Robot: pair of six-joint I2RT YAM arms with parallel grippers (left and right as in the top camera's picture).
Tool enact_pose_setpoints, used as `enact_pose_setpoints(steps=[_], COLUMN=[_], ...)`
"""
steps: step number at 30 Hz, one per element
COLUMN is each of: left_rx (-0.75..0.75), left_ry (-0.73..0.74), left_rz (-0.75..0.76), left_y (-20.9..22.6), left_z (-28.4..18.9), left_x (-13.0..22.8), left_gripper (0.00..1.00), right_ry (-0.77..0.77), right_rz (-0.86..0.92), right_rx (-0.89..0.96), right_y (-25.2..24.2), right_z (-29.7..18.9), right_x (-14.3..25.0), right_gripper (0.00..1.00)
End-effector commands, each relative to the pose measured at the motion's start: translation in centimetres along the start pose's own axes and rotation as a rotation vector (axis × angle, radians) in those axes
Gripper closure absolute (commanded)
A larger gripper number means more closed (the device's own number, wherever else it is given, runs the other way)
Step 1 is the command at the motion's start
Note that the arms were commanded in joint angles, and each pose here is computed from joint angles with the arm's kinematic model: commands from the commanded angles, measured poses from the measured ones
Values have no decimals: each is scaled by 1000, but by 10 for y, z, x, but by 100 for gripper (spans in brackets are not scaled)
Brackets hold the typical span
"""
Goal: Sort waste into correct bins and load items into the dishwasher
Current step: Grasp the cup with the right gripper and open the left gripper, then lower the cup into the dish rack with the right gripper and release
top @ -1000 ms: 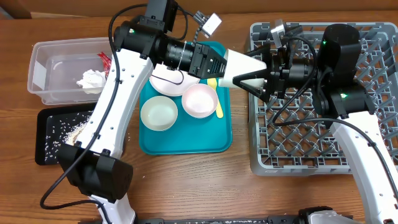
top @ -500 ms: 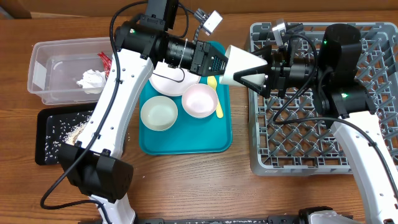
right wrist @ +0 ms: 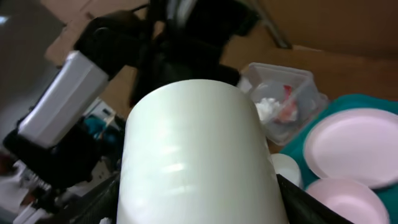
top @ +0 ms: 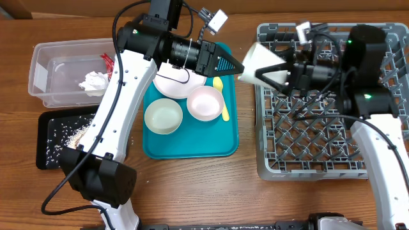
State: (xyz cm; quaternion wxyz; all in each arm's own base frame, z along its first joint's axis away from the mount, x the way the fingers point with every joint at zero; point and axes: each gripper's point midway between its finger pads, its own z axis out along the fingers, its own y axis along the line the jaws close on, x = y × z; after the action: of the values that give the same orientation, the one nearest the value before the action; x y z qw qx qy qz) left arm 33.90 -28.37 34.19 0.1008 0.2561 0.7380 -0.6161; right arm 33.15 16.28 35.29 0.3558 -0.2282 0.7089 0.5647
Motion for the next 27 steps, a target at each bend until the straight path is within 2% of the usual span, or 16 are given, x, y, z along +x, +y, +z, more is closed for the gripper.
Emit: enact_pose_setpoints(steps=[1,8,15,19,21,27], left_rx=[-35,-288,-599,-681,-716,-750], left_ry=[-24,-55,-75,-72,-72,-64], left_rz=[15,-23,-66,-79,-85,-93], left_y=[1,44,92,104,108,112], left_z=[-9,-19,-40,-48,-52,-54], left_x=[-5,-10,-8,-5,-4,-1], left_gripper=[78,79,78,77,77,79], right_ry=[-57,-122,-47,16,64,278], right_rz=[38,205,412,534,581,786], right_rx=[121,600,1124,1259,1270,1343], right_y=[-19,-69,-83,-74,-72,-80], right_z=[-24,-71,-139,-160,-162,-170], right_x=[-9,7,53,79,93,143], right_gripper=[34,33,32,33,32,32])
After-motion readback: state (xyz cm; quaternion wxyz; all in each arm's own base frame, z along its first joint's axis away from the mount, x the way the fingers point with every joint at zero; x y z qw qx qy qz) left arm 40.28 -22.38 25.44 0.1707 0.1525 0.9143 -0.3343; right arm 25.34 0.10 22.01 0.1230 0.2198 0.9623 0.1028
